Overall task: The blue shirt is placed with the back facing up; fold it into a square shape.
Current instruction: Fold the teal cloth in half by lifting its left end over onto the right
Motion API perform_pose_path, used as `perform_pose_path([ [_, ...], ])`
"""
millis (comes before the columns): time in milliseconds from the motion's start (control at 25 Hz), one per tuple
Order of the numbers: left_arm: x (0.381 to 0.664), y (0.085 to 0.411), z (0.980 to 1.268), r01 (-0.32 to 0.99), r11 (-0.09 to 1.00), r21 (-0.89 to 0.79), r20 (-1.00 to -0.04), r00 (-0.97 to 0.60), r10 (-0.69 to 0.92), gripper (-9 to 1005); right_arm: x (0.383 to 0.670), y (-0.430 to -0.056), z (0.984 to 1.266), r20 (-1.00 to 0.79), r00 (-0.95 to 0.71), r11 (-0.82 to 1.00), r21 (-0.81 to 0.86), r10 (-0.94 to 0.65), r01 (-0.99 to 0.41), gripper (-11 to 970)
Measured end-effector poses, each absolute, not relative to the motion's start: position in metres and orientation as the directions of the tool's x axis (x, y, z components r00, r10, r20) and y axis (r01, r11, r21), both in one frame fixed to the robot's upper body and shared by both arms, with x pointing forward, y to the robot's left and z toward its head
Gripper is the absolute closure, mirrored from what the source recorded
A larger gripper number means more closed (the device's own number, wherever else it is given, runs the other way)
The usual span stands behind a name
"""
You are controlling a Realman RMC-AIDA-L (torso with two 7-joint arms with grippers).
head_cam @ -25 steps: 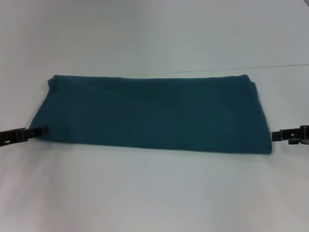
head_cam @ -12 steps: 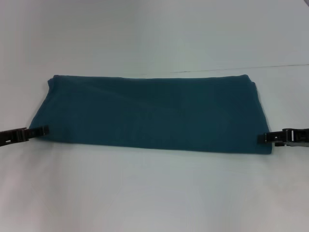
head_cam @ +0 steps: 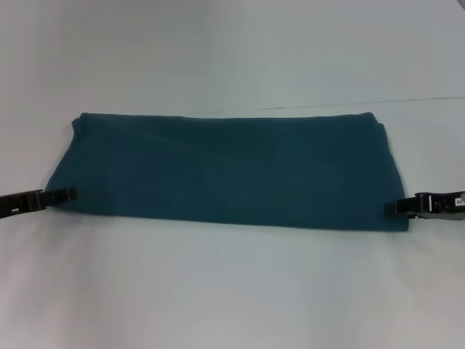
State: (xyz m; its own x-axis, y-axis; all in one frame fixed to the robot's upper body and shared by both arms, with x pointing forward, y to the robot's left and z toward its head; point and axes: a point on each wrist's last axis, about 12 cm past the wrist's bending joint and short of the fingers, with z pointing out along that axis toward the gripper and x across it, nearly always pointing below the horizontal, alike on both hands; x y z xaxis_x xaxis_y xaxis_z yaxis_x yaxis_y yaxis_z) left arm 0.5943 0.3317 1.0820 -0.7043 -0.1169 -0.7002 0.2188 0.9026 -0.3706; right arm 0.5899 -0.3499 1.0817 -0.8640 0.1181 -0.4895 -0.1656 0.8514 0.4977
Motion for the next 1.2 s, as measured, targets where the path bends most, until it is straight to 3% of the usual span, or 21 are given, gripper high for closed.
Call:
perform_pose_path([
  [160,0.595,0.331,1.082,0.22,0.902,-0.371,-0.701,-0.704,-0.117,102,0.59,-0.352,1.081,-0.492,-0.861,0.855,0.496,0.131,-0.153,413],
  [600,0.595,0.332,1.08,0.206,0.905,-0.372,-0.698,-0.704,-0.127,102,0.591,-0.348,1.08,-0.5,-0.858,0.853,0.493,0.116,-0.172,878],
  [720,0.595,0.333,1.078,0.189,0.91,-0.369,-0.698,-0.703,-0.137,103,0.59,-0.347,1.081,-0.504,-0.857,0.85,0.495,0.109,-0.183,952],
  [1200,0.6,0.324,1.071,0.175,0.92,-0.351,-0.675,-0.728,-0.119,101,0.589,-0.346,1.082,-0.51,-0.854,0.845,0.496,0.098,-0.2,948],
])
